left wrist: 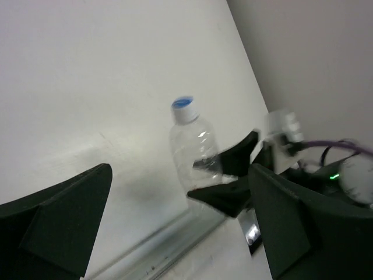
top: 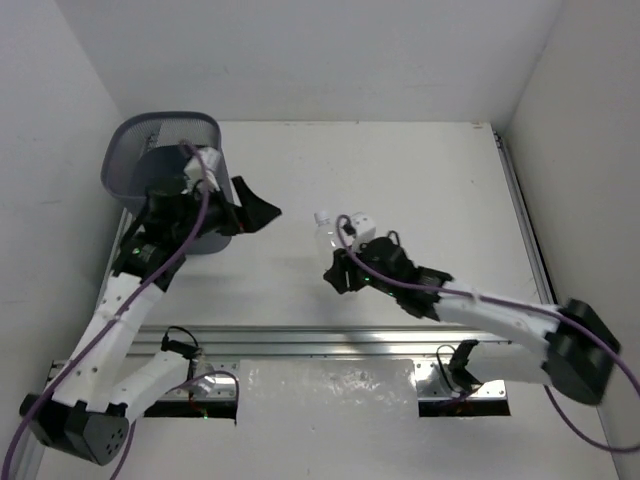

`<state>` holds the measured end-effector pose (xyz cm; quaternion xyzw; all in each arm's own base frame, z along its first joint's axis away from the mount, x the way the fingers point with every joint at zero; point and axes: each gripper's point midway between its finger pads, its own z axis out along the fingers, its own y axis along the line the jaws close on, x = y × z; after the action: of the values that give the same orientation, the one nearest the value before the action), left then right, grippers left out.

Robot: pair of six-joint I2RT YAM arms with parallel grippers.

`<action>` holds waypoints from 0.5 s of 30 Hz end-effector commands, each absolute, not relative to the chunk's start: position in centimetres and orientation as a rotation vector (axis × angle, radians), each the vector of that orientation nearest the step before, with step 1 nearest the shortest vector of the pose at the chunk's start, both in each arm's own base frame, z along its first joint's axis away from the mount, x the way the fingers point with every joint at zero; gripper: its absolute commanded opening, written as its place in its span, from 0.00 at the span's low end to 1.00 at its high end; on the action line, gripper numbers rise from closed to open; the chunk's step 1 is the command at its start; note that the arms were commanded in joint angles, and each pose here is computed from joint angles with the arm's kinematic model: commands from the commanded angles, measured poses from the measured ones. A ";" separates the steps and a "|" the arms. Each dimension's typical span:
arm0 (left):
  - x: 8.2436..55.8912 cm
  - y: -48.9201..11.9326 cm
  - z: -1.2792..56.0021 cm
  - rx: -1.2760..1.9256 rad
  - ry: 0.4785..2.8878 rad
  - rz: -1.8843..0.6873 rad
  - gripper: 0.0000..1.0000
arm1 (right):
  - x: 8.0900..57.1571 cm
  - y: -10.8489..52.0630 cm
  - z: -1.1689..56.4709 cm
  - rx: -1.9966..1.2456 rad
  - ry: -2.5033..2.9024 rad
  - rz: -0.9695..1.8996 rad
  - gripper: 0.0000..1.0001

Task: Put the plastic bottles in the bin

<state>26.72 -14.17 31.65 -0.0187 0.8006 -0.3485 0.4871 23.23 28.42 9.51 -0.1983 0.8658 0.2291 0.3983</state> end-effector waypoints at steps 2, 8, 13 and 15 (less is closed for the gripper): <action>23.0 -21.5 34.2 0.263 1.776 -1.307 1.00 | 21.6 29.9 19.1 -0.631 1.723 0.863 0.15; 20.8 -28.1 34.1 0.406 1.730 -1.429 1.00 | 17.5 29.9 25.7 -0.711 1.542 1.072 0.16; 20.1 -32.5 34.0 0.494 1.743 -1.480 0.72 | 16.2 30.4 28.7 -0.762 1.482 1.136 0.27; 21.8 -32.4 35.0 0.441 1.736 -1.400 0.13 | 15.8 29.9 29.5 -0.755 1.461 1.145 0.54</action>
<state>20.56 -31.25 30.03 0.1705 0.7366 -0.5482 0.3575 17.52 29.44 25.29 -0.2896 0.6719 0.4400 0.5206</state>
